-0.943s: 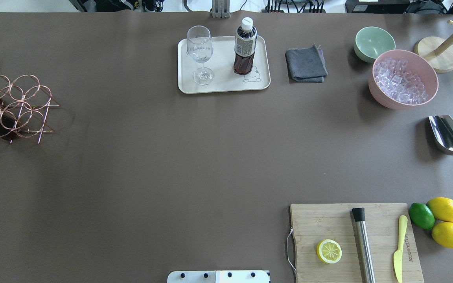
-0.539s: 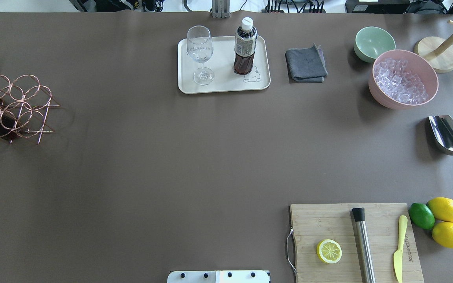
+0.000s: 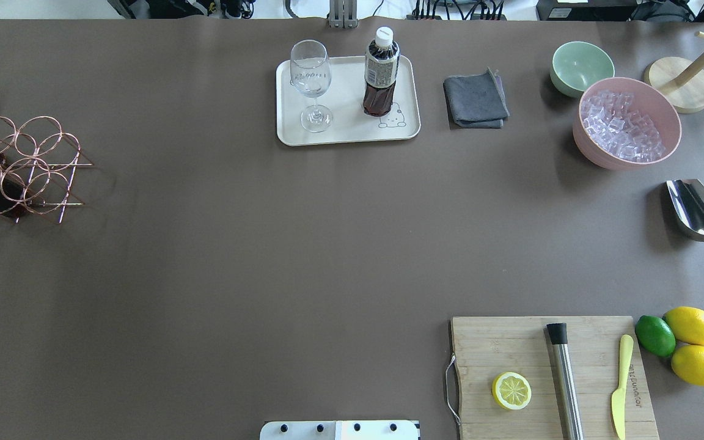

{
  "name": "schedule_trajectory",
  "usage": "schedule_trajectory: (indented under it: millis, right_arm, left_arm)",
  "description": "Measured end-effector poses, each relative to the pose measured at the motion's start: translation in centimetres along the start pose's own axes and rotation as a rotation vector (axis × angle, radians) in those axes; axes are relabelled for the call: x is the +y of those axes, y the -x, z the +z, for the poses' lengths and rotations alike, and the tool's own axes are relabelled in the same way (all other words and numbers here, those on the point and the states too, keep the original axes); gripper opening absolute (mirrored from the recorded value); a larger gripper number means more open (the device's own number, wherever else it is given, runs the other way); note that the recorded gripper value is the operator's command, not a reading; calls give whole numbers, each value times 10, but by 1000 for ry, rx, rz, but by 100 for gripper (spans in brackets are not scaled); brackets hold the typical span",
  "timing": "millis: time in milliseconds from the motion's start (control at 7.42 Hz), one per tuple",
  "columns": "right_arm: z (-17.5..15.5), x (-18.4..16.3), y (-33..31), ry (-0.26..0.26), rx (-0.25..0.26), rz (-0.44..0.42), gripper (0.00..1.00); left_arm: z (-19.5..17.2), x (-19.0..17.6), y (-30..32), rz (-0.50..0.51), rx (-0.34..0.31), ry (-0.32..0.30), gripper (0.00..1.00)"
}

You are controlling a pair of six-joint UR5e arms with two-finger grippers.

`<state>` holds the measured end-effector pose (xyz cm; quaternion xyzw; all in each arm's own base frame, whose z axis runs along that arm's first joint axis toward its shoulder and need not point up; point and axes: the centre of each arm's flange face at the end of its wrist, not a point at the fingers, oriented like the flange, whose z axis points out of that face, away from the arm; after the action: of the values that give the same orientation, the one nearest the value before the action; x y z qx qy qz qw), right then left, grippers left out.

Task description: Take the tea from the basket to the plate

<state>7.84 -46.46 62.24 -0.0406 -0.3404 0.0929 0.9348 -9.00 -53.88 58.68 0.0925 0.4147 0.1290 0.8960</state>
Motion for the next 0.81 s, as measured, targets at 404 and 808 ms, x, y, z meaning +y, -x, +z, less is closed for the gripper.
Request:
schedule_trajectory:
  millis: [404,808]
  right_arm:
    - [0,0,-1,0,0,1,100]
    - [-2,1,-1,-4,-1,1,100]
  left_arm:
    - [3,0,-2,-303,3,16,98]
    - [3,-1,-4,-323,3,11,98]
